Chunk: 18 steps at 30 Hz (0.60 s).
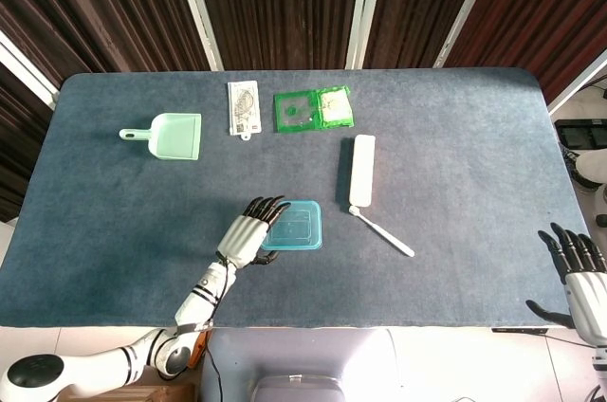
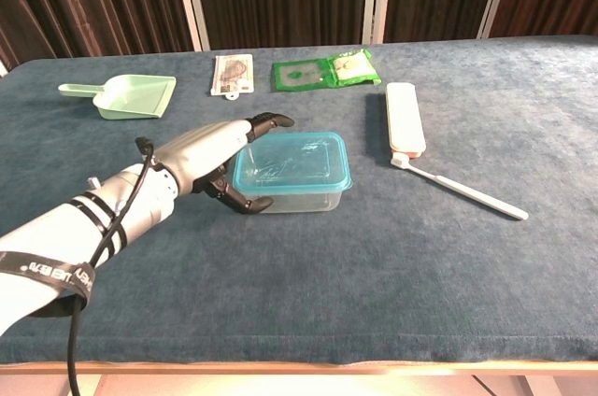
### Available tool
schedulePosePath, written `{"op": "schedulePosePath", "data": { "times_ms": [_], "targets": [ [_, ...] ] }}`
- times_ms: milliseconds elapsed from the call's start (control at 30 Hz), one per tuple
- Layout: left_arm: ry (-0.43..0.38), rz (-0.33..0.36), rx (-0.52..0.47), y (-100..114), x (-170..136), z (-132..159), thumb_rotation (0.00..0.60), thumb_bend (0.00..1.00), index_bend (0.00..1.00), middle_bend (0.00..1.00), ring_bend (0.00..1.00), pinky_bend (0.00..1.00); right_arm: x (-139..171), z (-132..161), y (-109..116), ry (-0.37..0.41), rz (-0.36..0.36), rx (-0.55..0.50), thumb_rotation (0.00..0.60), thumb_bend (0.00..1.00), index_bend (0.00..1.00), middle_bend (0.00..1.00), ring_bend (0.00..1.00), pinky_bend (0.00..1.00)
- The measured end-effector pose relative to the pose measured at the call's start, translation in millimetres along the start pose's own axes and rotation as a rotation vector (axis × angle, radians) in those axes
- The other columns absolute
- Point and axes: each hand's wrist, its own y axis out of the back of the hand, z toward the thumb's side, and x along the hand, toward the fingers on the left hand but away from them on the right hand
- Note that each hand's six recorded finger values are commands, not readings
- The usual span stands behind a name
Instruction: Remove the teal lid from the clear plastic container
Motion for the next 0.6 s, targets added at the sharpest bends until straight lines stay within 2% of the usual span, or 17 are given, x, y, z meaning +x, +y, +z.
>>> {"op": "schedulePosePath", "data": {
  "times_ms": [467,600],
  "targets": [
    [0.017,-0.054,0.043,-1.6,13.5,-2.5,0.6,0.28,0.0,0.0,0.0,0.0,0.6,0.4,0.0,0.003,0.011,-0.006,0.6,0.13,0.0,0.0,0.0,0.0],
    [0.023,-0.063,0.063,-1.8,15.1,-3.1,0.6,0.28,0.0,0.07,0.0,0.0,1.1,0.4,0.7,0.005,0.01,-0.009,0.6,0.13,0.0,0.0,0.0,0.0]
  ]
}}
